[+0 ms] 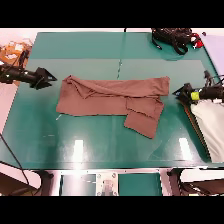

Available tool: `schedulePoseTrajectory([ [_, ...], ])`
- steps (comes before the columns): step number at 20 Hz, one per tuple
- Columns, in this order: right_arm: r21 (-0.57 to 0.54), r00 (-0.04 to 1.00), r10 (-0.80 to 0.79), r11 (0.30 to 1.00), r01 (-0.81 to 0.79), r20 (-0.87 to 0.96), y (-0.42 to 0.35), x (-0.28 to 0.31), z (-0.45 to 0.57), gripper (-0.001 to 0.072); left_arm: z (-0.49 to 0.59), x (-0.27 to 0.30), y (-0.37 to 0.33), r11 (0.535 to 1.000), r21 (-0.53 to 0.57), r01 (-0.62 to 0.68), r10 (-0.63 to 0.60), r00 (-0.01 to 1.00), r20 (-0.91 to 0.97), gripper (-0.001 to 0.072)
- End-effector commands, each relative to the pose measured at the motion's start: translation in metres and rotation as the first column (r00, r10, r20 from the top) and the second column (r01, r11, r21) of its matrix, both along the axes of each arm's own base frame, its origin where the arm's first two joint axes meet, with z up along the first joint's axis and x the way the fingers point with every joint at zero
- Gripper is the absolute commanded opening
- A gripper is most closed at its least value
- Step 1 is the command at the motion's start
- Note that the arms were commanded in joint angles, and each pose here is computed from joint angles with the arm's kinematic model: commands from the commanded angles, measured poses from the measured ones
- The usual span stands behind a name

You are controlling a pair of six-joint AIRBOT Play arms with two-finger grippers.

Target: Fold the shirts.

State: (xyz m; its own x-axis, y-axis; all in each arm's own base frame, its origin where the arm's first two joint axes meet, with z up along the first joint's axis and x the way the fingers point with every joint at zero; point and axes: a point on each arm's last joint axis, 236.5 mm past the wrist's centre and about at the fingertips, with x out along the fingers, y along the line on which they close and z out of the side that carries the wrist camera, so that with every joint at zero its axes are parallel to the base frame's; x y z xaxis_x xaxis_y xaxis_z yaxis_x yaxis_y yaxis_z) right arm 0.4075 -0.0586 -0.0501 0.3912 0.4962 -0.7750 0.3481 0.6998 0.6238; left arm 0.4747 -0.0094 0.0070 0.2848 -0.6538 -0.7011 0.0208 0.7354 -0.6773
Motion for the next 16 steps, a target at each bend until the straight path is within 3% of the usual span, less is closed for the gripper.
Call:
schedulePoseTrajectory([
  [1,0.019,0.994,0.018,1.000,-0.016,-0.109,0.022,-0.038,-0.039,0.0383,-0.019,-0.033,0.026,0.996,0.083,0.037,-0.025,0.990,-0.141,0.0608],
  [4,-0.006,0.992,0.060,0.998,-0.061,-0.113,0.048,-0.038,-0.053,0.0372,-0.025,-0.047,0.033,0.992,0.115,0.057,-0.033,0.979,-0.201,0.0608],
  [6,-0.021,0.992,0.085,0.996,-0.087,-0.096,0.064,-0.029,-0.057,0.0321,-0.036,-0.061,0.042,0.985,0.158,0.067,-0.023,0.964,-0.266,0.0608],
  [9,-0.031,0.992,0.096,0.995,-0.099,-0.081,0.076,-0.022,-0.060,0.0063,-0.064,-0.087,0.038,0.986,0.145,0.082,-0.024,0.932,-0.362,0.0608],
  [10,-0.036,0.993,0.092,0.995,-0.095,-0.076,0.075,-0.020,-0.060,0.0021,-0.077,-0.096,0.035,0.988,0.136,0.074,-0.016,0.921,-0.388,0.0608],
  [16,-0.050,0.995,0.079,0.995,-0.082,-0.064,0.072,-0.016,-0.060,0.0021,-0.116,-0.090,-0.005,0.995,0.093,0.022,0.011,0.940,-0.342,0.0607],
])
